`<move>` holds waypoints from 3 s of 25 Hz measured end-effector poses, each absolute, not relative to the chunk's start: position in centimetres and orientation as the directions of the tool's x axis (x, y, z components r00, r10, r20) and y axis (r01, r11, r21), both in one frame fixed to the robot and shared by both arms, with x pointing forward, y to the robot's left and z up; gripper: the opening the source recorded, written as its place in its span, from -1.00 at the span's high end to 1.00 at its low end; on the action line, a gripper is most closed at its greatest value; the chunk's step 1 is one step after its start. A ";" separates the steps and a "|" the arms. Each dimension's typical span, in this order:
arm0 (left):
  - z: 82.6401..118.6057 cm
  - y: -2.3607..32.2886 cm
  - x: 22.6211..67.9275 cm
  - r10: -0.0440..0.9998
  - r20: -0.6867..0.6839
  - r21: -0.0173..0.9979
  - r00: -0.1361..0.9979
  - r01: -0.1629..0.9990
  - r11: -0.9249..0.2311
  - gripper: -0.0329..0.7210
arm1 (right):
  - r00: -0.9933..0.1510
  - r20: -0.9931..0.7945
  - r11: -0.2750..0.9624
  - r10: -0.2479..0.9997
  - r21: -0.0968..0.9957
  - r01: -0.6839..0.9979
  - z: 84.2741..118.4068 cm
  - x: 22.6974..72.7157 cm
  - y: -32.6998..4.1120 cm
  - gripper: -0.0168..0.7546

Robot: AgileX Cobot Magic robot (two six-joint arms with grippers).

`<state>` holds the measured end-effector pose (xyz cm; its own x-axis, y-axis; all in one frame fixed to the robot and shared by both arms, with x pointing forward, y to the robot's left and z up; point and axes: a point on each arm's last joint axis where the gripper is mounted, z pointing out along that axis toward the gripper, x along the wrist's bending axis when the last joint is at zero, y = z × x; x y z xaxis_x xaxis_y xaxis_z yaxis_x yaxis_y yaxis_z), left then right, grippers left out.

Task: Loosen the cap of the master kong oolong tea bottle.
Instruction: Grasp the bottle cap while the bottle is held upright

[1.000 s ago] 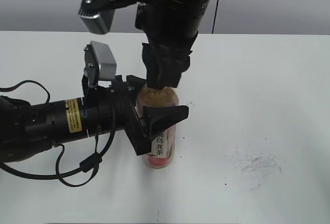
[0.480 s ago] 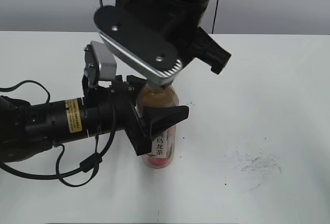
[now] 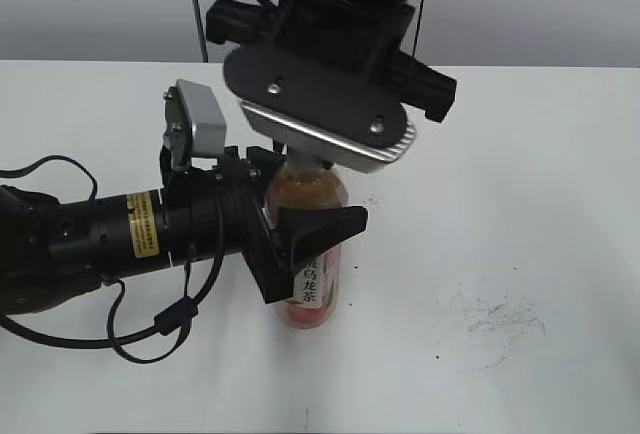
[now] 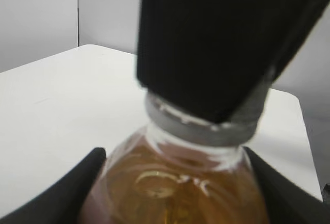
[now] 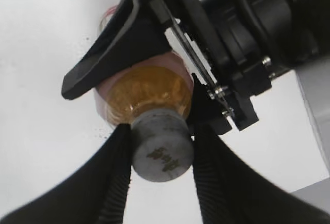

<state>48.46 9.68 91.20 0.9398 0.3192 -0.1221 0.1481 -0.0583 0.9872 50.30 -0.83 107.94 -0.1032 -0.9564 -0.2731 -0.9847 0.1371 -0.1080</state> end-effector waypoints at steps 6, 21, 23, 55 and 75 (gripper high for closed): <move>91.2 9.7 48.4 0.316 -0.124 0.987 0.941 0.150 -0.058 -0.27 | -0.634 -0.309 0.644 -0.708 0.083 -0.760 108.7 50.1 -0.8 -0.05; 91.2 9.7 48.4 0.317 -0.125 0.987 0.940 0.151 -0.061 -0.27 | -0.743 0.013 0.697 0.669 0.339 0.633 109.8 50.4 -1.5 -0.45; 91.1 9.7 48.5 0.320 -0.125 0.986 0.939 0.153 -0.063 -0.27 | -0.688 0.058 0.635 0.724 0.335 0.696 109.8 50.2 -1.4 -0.45; 91.1 9.7 48.5 0.326 -0.126 0.985 0.937 0.158 -0.071 -0.27 | -0.483 0.147 0.432 0.863 0.278 0.858 108.9 50.2 -1.3 -0.40; 91.1 9.7 48.6 0.326 -0.127 0.985 0.937 0.158 -0.071 -0.27 | -0.835 0.011 0.797 0.550 0.291 0.529 107.9 50.4 -0.9 0.26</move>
